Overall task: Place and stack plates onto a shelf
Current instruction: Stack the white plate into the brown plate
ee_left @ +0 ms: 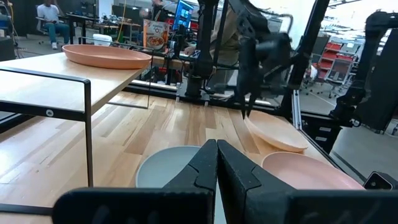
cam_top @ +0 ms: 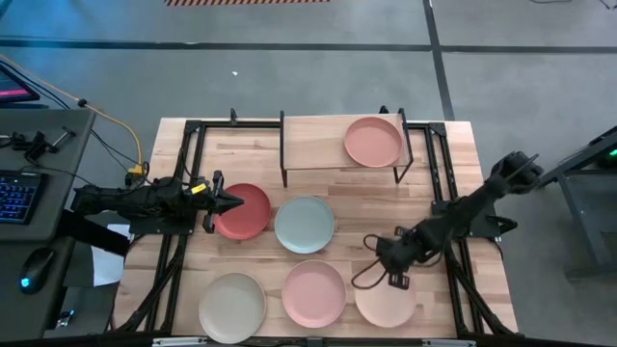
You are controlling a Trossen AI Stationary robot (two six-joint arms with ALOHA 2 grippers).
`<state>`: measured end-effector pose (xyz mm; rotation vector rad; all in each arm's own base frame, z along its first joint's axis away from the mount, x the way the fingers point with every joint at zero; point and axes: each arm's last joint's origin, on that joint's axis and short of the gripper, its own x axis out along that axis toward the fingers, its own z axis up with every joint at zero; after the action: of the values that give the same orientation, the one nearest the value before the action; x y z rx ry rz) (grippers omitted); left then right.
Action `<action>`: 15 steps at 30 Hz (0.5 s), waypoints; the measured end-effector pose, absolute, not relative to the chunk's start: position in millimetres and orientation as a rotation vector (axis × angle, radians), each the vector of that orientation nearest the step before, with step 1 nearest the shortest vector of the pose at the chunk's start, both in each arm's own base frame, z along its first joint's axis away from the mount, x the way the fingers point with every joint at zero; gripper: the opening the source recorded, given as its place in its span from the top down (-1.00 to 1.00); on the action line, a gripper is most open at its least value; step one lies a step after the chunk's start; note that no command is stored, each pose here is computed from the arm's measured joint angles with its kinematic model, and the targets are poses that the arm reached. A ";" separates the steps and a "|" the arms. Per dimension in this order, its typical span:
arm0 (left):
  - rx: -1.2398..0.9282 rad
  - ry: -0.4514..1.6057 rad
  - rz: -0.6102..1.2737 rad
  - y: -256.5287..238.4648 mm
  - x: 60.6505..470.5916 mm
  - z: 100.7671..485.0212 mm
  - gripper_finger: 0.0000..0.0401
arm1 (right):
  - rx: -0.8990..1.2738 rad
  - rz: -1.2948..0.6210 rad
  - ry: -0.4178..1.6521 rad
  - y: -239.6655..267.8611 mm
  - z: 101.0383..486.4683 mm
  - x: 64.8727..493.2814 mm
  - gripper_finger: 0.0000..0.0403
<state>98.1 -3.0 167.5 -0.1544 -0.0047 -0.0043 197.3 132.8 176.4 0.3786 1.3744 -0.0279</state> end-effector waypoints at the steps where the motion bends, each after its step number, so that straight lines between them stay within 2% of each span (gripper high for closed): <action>1: -0.154 -0.004 -0.004 -2.9 98.1 167.4 1.00 | 0.393 -0.014 1.358 129.2 182.5 196.4 1.00; 7: -0.155 -0.005 -0.004 -3.0 98.1 167.5 1.00 | 0.503 0.104 1.250 105.3 222.0 184.6 1.00; 11: -0.154 -0.004 -0.004 -3.0 98.1 167.4 1.00 | 0.644 0.187 1.085 87.3 249.6 182.7 1.00; 15: -0.155 -0.005 -0.005 -3.0 98.1 167.5 1.00 | 0.797 0.039 0.857 56.3 269.1 188.9 1.00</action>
<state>98.1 -3.0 167.5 -0.1545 -0.0049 -0.0046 188.9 56.3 269.1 0.7972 0.8570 0.0391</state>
